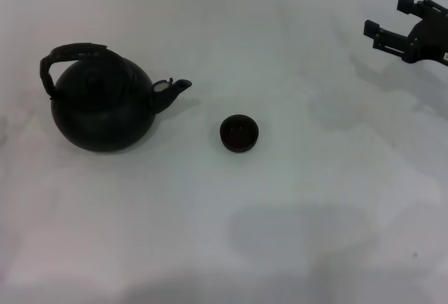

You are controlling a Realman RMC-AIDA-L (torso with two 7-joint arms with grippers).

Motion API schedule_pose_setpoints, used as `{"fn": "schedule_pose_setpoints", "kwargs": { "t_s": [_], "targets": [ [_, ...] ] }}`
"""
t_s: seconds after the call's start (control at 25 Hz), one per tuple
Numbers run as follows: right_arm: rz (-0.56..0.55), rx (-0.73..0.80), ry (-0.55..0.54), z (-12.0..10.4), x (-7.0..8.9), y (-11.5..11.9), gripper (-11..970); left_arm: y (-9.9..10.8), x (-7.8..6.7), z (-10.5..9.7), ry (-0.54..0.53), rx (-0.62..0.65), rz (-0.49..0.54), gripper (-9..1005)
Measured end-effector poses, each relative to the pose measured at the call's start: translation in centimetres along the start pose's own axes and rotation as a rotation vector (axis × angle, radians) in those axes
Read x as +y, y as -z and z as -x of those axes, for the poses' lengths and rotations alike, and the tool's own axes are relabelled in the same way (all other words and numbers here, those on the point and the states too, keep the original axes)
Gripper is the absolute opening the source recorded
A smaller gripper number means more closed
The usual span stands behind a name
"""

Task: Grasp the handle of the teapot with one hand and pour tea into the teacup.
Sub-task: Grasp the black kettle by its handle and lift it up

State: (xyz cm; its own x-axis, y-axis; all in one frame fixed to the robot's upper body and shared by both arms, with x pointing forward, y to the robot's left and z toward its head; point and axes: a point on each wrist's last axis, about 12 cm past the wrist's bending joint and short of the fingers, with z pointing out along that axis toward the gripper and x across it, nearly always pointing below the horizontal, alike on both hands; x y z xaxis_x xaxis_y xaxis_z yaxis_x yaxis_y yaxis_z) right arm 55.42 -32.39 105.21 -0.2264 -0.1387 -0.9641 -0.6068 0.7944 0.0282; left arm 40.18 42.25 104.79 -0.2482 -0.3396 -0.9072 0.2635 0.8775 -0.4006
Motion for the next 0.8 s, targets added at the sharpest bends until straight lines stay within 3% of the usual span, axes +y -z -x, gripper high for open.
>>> {"fn": "schedule_pose_setpoints", "kwargs": {
  "t_s": [0.2, 0.6, 0.8],
  "targets": [
    [0.004, 0.006, 0.002, -0.2, 0.3, -0.4, 860, -0.4, -0.4, 1.8, -0.010, 0.080, -0.002, 734],
    [-0.005, 0.016, -0.001, -0.7, 0.3, -0.3, 859, -3.8, -1.8, 2.3, -0.064, 0.282, -0.233, 747],
    [-0.009, 0.019, -0.008, -0.9, 0.3, -0.1, 858, -3.9, -1.8, 2.7, -0.075, 0.311, -0.239, 754]
  ]
}}
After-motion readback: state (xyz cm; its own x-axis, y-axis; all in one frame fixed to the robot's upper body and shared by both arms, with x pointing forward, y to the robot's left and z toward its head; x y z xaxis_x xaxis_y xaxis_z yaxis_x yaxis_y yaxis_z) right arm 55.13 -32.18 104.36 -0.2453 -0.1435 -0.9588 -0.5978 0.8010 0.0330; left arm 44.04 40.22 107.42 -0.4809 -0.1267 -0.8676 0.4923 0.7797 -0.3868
